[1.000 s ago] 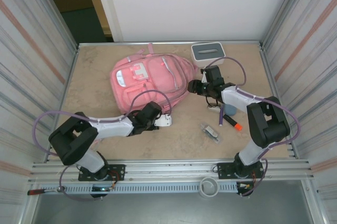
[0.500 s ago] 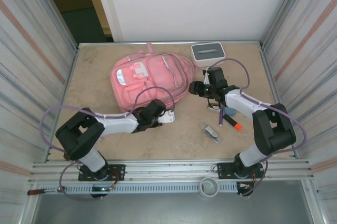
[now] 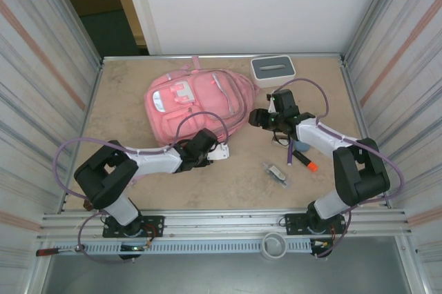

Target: Pack books, pencil case, and school supplies into a backpack

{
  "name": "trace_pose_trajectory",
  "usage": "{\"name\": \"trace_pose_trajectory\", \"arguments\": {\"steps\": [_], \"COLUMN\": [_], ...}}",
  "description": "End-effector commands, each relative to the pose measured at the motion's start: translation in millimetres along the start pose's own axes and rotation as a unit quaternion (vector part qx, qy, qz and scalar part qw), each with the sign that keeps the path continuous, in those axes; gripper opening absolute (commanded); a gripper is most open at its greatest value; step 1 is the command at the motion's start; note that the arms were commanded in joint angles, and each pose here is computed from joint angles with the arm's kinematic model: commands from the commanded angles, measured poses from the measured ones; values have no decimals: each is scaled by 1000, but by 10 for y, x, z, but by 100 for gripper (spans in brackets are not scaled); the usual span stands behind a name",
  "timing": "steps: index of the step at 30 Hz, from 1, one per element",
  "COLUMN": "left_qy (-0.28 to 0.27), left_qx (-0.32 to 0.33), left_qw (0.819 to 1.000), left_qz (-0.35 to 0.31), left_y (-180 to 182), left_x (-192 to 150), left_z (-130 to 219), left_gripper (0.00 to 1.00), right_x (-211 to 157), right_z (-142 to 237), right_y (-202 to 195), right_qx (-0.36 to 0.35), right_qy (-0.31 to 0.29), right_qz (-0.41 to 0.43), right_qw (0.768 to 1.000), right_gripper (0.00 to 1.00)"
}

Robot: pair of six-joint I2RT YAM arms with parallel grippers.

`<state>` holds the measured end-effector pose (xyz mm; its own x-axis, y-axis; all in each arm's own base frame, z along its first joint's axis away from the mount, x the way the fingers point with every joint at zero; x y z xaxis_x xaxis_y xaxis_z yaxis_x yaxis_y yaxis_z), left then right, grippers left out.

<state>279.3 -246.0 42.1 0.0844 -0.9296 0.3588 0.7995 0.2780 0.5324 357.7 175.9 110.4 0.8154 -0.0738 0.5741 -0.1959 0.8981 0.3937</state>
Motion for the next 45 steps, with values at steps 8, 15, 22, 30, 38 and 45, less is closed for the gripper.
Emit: {"name": "trace_pose_trajectory", "arguments": {"steps": [8,15,22,30,38,45], "left_qy": [44,46,-36,-125,-175,-196], "left_qx": [-26,-8,1,-50,-65,-67], "left_qw": [999,998,996,973,957,949], "left_qz": [15,30,84,189,224,239], "left_y": [-123,-45,169,464,640,720], "left_x": [-180,-161,132,307,355,358], "left_z": [-86,-74,241,655,880,981], "left_gripper": [45,11,0,0,0,0], "right_x": [-118,-272,-438,-520,-640,-793], "right_z": [205,297,434,606,315,-74], "right_y": [34,46,132,753,1177,1368], "right_qx": [-3,-41,-25,75,81,65], "right_qy": [1,9,-1,-78,-154,-164], "right_qz": [16,58,119,265,375,426], "right_qw": [1000,997,993,958,911,887], "right_gripper": [61,62,63,62,55,53]}}
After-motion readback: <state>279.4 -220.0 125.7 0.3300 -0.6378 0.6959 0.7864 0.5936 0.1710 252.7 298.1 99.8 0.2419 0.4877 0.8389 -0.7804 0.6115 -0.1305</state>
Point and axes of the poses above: each hand's point on the last joint's axis, 136 mm out from that joint toward the fingers, its own z axis back along the fingers, its own y axis along the line the jaws close on, x = y × z, the point moved 1 cm from there along z, back along the fingers, and after that the axes turned 9 degrees about z, right-handed, at the moved point
